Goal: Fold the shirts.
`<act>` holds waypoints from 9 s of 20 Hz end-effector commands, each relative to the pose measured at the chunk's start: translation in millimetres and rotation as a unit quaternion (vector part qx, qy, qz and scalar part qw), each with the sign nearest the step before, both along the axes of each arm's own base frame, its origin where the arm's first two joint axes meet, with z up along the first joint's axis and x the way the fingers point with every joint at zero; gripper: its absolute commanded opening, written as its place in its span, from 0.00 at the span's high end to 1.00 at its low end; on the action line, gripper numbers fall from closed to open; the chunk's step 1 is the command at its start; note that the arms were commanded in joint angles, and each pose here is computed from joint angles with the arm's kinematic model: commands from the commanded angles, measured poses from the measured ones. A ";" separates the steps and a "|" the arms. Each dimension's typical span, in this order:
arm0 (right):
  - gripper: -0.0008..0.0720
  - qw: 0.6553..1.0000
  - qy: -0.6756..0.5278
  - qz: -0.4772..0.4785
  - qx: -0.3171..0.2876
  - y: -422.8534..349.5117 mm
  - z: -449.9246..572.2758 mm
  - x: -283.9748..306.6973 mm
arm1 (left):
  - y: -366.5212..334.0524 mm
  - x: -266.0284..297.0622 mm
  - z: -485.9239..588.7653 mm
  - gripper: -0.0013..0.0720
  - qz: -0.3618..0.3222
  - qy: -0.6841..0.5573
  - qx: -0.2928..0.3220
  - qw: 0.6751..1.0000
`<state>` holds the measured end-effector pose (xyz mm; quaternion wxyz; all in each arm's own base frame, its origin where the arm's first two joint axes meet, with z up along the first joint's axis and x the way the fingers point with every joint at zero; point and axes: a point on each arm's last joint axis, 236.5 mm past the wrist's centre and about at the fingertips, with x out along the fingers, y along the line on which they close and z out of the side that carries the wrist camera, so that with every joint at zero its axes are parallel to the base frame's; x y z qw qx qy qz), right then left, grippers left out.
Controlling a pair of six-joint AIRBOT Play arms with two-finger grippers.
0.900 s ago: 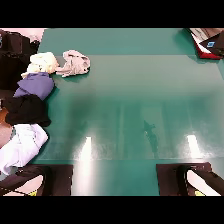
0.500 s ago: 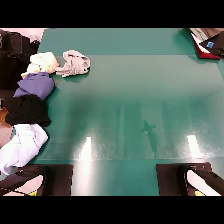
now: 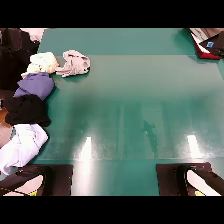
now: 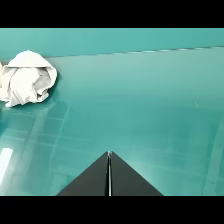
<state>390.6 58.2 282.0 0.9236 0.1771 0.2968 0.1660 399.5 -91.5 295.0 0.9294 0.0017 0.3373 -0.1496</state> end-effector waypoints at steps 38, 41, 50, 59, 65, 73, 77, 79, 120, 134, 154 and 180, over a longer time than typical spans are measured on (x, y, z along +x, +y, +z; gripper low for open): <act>0.97 0.993 -0.106 -0.043 0.000 -10.9 57.4 -3.3 | -154.6 22.4 33.9 0.95 -0.230 -0.052 -0.119 0.964; 0.97 0.993 -0.115 -0.040 -0.003 -8.6 64.7 -13.2 | -197.9 -68.5 28.1 0.95 -0.341 0.009 -0.089 0.936; 0.97 0.996 -0.048 -0.025 -0.070 -13.6 33.3 -45.8 | -242.9 -93.7 -157.9 0.94 -0.338 0.216 -0.081 0.913; 0.97 0.998 0.011 -0.013 -0.065 -11.7 -8.6 -48.1 | -148.7 -92.3 -241.8 0.15 -0.233 0.347 -0.060 0.907; 0.97 0.997 0.045 -0.012 -0.058 -12.2 -39.0 -46.6 | -124.4 -108.8 -302.7 0.15 -0.162 0.373 -0.084 0.910; 0.97 0.997 0.050 -0.011 -0.057 -11.7 -42.8 -47.3 | -141.1 -96.3 -330.9 0.15 -0.131 0.354 -0.146 0.914; 0.97 0.996 0.061 -0.005 -0.058 -10.0 -46.6 -51.5 | -161.0 -111.4 -348.3 0.16 -0.156 0.377 -0.137 0.903; 0.97 0.996 0.068 -0.001 -0.059 -9.1 -49.0 -54.2 | -172.7 -112.0 -346.3 0.38 -0.162 0.368 -0.140 0.905; 0.97 0.943 0.317 0.085 -0.058 149.6 -336.7 -67.5 | -171.4 -86.8 -209.1 0.95 -0.249 0.286 -0.072 0.923; 0.97 0.995 -0.074 -0.017 -0.061 21.0 50.9 -152.5 | -149.4 -197.6 74.5 0.95 -0.296 0.023 -0.173 0.939; 0.97 0.981 0.172 0.026 -0.089 49.7 -195.2 43.3 | -115.2 -32.0 -226.2 0.95 -0.133 0.177 0.020 0.975; 0.17 0.972 0.217 0.006 -0.089 4.2 -184.9 7.1 | -104.0 -14.2 -332.0 0.28 -0.189 0.260 0.047 0.946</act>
